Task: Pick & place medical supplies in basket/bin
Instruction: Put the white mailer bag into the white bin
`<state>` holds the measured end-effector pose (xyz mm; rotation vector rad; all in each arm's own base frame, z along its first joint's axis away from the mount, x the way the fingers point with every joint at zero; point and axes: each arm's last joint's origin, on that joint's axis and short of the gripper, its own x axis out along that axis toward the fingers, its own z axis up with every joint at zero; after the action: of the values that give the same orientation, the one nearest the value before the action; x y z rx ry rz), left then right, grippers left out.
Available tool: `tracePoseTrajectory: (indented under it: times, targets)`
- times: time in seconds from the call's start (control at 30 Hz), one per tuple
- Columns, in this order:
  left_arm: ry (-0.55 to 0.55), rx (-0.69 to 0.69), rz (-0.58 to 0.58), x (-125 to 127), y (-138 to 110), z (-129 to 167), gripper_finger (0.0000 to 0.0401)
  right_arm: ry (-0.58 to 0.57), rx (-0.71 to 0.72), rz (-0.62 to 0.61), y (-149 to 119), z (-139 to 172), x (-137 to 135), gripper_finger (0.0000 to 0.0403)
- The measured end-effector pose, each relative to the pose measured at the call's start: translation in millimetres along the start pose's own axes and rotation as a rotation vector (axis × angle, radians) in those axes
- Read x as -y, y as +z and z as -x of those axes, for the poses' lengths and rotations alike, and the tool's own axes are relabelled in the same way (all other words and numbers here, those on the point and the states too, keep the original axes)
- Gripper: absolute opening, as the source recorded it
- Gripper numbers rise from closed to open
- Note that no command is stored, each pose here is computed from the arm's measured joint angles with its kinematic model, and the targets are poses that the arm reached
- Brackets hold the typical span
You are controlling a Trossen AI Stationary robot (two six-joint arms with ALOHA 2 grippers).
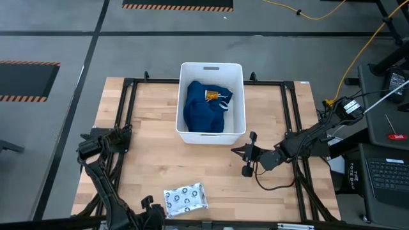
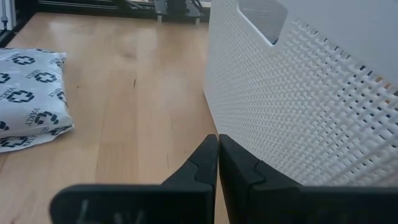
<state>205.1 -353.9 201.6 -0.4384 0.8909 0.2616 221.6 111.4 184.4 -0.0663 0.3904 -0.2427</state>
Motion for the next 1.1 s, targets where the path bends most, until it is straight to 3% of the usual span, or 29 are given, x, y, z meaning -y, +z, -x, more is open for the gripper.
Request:
tracePoseTrajectory:
  times: [0.33,0.47,1.1]
  targets:
    - [0.007,-0.005,0.004,-2,-2,-2,0.0156,0.0,0.0,-0.006,0,0,0,0.0018]
    - [0.024,-0.026,-0.052,-2,-8,-9,0.0175,0.0,0.0,-0.007,0,0,0,0.0018]
    - [0.135,-0.028,-0.083,-8,-24,-65,0.0178,0.0,0.001,-0.009,0,0,0,0.0018]
